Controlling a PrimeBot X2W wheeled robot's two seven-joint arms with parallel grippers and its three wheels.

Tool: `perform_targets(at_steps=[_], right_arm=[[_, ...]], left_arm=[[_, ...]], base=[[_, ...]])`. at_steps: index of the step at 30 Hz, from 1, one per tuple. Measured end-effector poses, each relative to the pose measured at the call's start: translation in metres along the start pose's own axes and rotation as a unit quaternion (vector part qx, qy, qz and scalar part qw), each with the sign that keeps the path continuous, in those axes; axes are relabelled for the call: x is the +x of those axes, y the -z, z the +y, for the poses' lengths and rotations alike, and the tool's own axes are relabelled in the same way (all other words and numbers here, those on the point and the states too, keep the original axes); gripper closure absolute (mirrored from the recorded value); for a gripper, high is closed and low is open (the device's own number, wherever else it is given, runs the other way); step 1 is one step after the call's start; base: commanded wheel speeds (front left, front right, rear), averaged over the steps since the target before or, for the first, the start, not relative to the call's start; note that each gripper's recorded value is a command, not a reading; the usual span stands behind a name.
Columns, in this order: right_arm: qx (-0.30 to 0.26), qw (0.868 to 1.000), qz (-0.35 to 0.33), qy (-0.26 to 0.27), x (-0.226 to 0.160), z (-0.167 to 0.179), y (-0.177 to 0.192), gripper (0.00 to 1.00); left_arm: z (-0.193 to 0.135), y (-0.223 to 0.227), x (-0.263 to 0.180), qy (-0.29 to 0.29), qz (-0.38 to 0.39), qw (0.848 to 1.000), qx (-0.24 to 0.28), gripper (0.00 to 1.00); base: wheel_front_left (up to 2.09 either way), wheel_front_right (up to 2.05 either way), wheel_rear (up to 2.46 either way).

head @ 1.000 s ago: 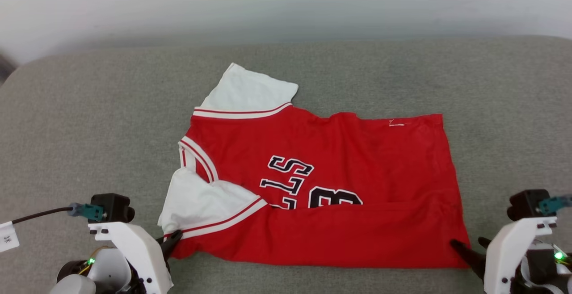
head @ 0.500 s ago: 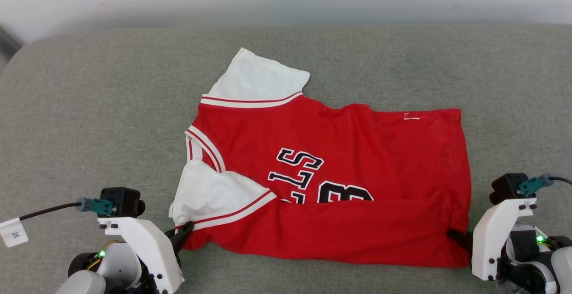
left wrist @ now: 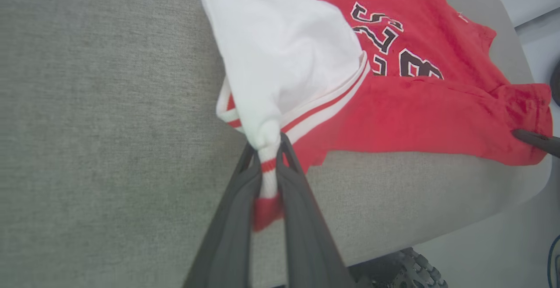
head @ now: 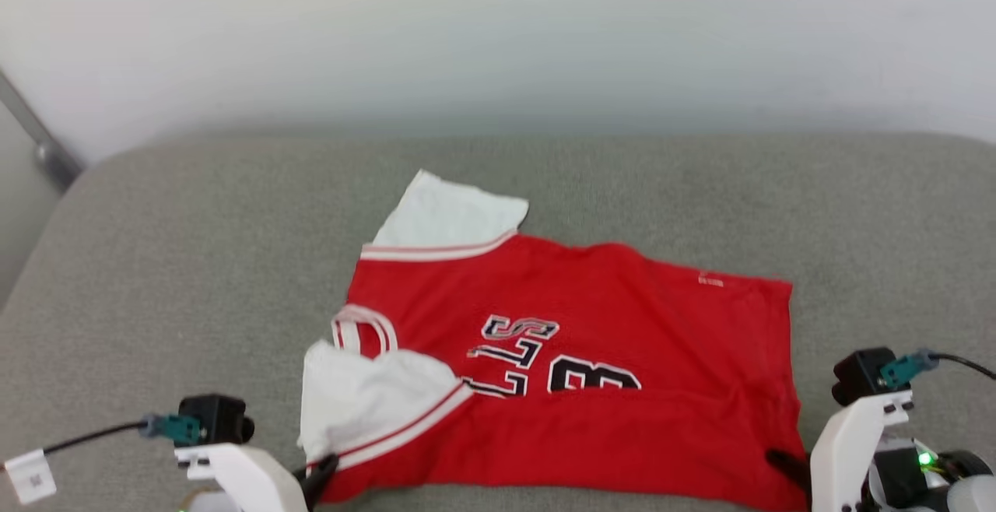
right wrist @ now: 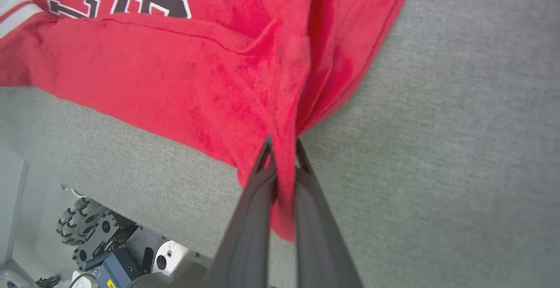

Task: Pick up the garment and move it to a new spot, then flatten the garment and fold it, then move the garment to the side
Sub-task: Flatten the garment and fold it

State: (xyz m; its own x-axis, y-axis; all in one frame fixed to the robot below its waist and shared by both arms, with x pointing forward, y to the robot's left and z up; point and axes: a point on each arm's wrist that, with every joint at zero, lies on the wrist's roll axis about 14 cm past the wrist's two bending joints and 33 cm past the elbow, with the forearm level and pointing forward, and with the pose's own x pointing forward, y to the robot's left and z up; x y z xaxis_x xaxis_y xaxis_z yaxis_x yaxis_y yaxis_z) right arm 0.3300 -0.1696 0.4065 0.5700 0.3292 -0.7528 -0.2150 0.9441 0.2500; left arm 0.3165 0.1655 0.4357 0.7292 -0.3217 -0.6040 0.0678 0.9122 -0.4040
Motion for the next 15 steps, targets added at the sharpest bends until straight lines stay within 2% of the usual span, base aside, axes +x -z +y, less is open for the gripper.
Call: perform_targets(at_steps=[9,10,11,12,13,14,15], right_arm=[[0.007,1.000,-0.004,0.004,-0.017,-0.002,0.015,1.00],[0.010,1.000,-0.004,0.005,-0.017,-0.003,0.018,0.87],[0.013,1.000,-0.003,0.007,-0.017,-0.005,0.020,0.58],[0.014,1.000,-0.003,0.009,-0.017,-0.006,0.023,0.00],[0.014,1.000,-0.009,0.010,-0.016,-0.006,0.023,0.00],[0.013,1.000,-0.020,0.011,-0.016,-0.006,0.020,0.00],[0.009,0.999,-0.032,0.011,-0.016,-0.005,0.017,0.00]], left_arm=[[0.008,0.031,-0.024,-0.019,0.013,0.999,-0.037,1.00],[0.008,0.034,-0.025,-0.018,0.017,0.999,-0.042,1.00],[0.009,0.037,-0.024,-0.019,0.021,0.999,-0.045,1.00],[0.010,0.039,-0.024,-0.021,0.024,0.998,-0.046,1.00],[0.012,0.040,-0.023,-0.025,0.022,0.998,-0.047,0.63],[0.014,0.040,-0.021,-0.028,0.021,0.998,-0.048,0.06],[0.015,0.040,-0.020,-0.032,0.017,0.998,-0.045,0.00]], base=[[0.00,0.00,0.00],[0.00,0.00,0.00],[0.00,0.00,0.00],[0.00,0.00,0.00],[0.00,0.00,0.00],[0.00,0.00,0.00],[0.00,0.00,0.00]])
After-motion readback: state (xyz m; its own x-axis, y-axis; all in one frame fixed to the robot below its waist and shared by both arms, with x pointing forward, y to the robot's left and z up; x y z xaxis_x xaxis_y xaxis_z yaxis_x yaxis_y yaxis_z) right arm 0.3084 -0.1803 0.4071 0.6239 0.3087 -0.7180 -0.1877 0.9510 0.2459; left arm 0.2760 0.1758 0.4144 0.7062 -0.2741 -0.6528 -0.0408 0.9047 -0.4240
